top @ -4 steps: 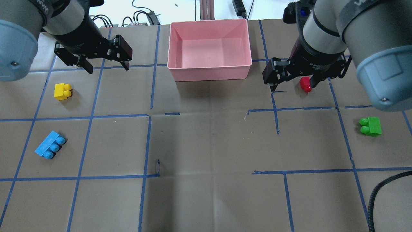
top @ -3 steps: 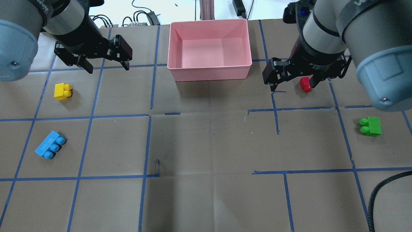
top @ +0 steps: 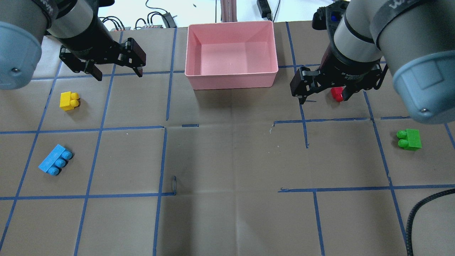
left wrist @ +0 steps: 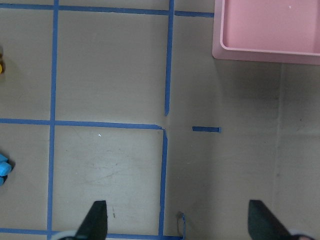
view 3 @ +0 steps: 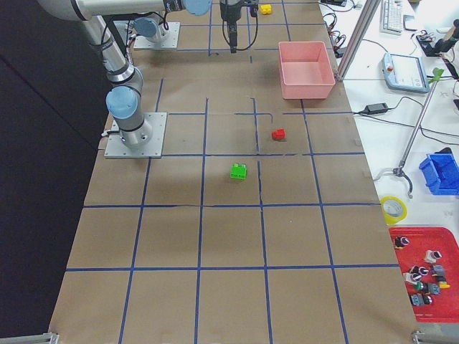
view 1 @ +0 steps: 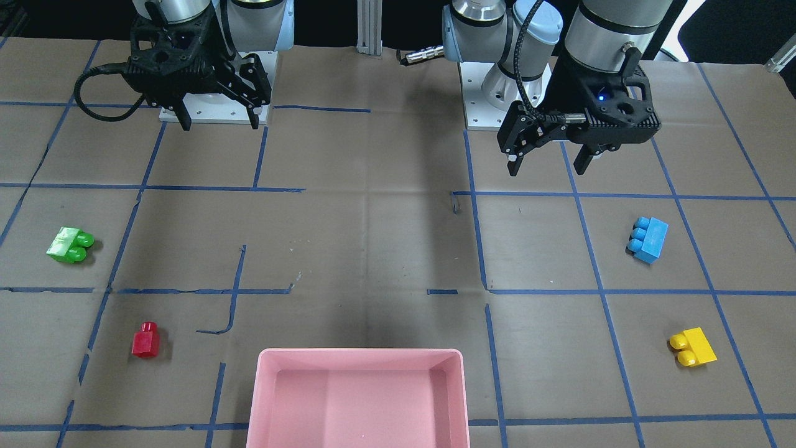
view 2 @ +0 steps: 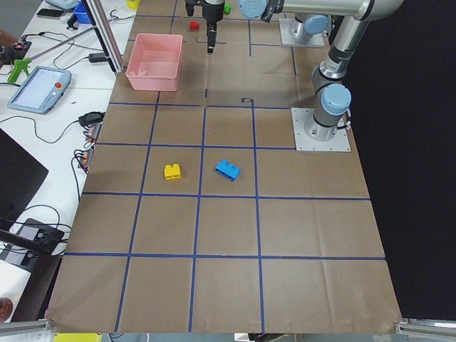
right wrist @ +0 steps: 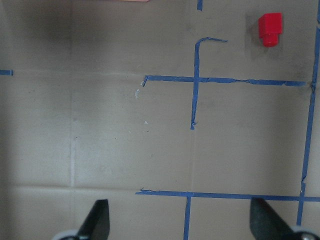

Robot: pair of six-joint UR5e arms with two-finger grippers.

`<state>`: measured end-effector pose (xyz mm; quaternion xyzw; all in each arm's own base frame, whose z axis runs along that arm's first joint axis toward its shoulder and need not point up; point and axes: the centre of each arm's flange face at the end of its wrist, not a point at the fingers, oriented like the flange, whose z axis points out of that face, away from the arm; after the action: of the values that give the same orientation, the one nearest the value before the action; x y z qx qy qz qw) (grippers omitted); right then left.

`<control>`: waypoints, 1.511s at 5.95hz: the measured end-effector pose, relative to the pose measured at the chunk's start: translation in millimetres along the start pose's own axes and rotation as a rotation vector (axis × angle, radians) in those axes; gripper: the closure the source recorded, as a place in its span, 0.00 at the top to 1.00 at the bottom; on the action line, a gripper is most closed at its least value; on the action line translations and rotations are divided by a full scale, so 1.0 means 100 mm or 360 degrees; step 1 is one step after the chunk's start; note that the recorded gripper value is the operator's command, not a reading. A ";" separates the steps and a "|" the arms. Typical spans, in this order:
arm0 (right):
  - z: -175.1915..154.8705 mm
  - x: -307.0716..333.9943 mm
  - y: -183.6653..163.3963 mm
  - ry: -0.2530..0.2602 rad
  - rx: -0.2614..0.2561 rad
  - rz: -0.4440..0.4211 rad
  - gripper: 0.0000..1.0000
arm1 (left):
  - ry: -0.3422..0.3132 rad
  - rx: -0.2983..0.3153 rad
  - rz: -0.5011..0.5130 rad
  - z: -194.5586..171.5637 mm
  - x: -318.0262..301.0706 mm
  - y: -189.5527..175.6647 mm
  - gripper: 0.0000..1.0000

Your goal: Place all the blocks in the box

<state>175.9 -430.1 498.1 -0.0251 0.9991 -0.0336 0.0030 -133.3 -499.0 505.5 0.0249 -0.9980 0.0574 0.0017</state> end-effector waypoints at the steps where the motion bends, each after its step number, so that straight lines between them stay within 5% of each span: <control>1: 0.01 0.00 0.00 0.0000 -0.0003 0.0000 1.00 | -0.0001 -0.0006 0.0000 0.02 0.00 -0.01 1.00; 7: 0.19 0.15 0.00 -0.0004 -0.0037 -0.0055 1.00 | -0.0012 -0.0011 -0.0001 -0.01 -0.09 0.00 1.00; 9: 0.12 0.94 -0.08 0.0010 -0.0025 -0.0146 1.00 | -0.0023 -0.0021 0.0017 0.03 -0.98 -0.20 1.00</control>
<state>82.7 -443.2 486.0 -0.0708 0.9972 -0.0258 -0.0020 -34.0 -514.1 503.7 0.0200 -0.9985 0.0506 -0.0057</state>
